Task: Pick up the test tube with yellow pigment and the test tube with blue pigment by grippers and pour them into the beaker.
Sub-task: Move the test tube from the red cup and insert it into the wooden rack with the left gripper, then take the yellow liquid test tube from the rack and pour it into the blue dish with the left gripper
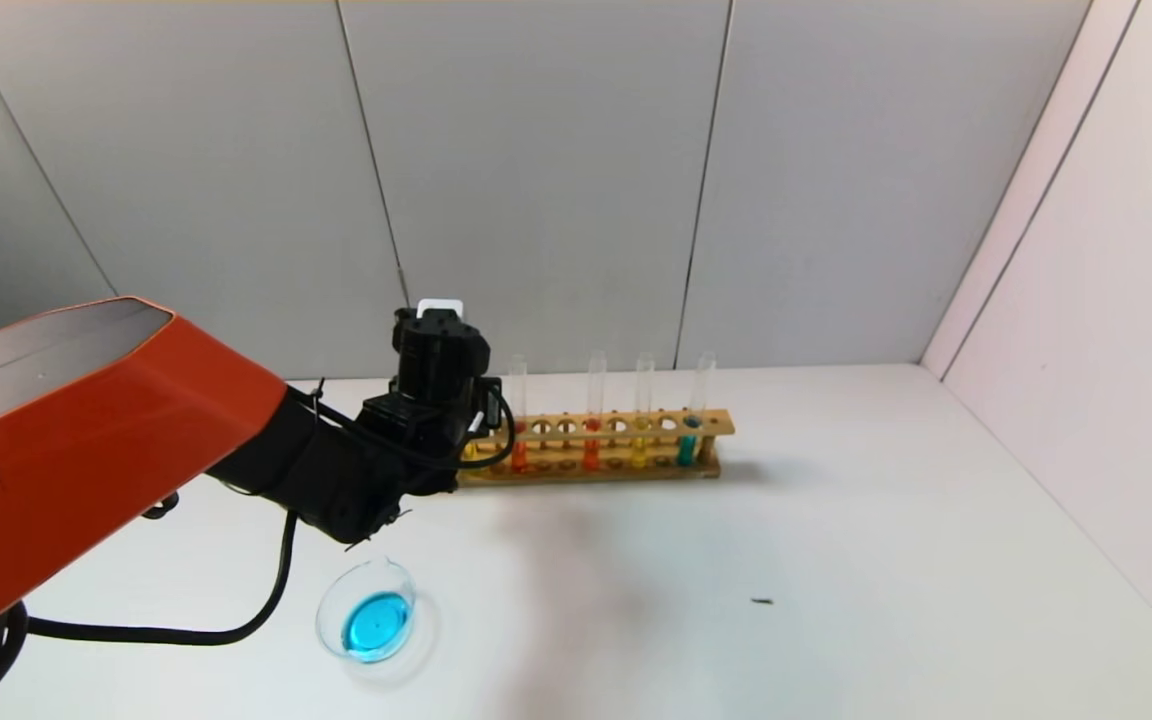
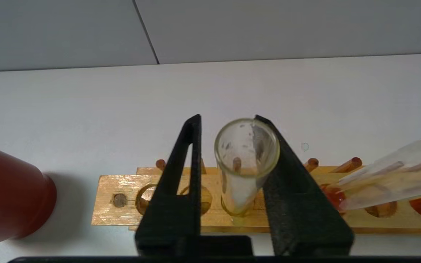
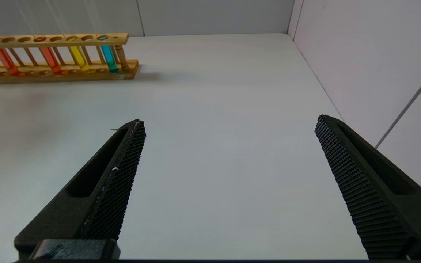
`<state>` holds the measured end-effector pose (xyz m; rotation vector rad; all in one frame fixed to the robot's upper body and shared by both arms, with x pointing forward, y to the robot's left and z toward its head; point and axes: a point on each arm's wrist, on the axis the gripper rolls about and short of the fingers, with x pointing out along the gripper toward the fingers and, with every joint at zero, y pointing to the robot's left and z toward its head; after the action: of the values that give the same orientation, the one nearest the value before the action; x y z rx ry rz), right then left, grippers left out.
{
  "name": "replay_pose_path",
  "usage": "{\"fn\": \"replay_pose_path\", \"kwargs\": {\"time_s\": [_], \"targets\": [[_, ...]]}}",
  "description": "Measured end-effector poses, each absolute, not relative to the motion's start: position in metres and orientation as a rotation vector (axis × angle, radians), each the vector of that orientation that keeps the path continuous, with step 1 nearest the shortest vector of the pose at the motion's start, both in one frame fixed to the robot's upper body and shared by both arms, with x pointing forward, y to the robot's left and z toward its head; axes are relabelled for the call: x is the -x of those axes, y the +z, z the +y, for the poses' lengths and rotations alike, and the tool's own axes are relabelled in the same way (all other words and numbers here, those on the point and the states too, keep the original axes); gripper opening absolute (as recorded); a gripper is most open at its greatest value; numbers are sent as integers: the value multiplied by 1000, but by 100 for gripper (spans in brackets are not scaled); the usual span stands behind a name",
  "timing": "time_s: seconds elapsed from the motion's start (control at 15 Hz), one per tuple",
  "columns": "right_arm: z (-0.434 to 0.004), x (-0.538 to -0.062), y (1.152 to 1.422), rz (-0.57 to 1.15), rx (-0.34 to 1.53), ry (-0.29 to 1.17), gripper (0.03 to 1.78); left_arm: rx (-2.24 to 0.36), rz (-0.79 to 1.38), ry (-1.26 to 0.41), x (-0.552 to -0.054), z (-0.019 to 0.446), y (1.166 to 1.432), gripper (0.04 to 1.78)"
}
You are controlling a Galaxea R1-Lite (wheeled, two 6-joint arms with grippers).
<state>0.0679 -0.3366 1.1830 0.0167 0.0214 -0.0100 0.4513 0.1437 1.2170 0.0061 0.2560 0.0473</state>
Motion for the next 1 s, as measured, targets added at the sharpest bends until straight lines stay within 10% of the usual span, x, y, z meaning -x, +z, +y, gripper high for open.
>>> {"fn": "replay_pose_path", "kwargs": {"time_s": [1.0], "targets": [[-337, -68, 1183, 21, -17, -10, 170, -13, 229, 34, -444, 144, 1260, 34]]}}
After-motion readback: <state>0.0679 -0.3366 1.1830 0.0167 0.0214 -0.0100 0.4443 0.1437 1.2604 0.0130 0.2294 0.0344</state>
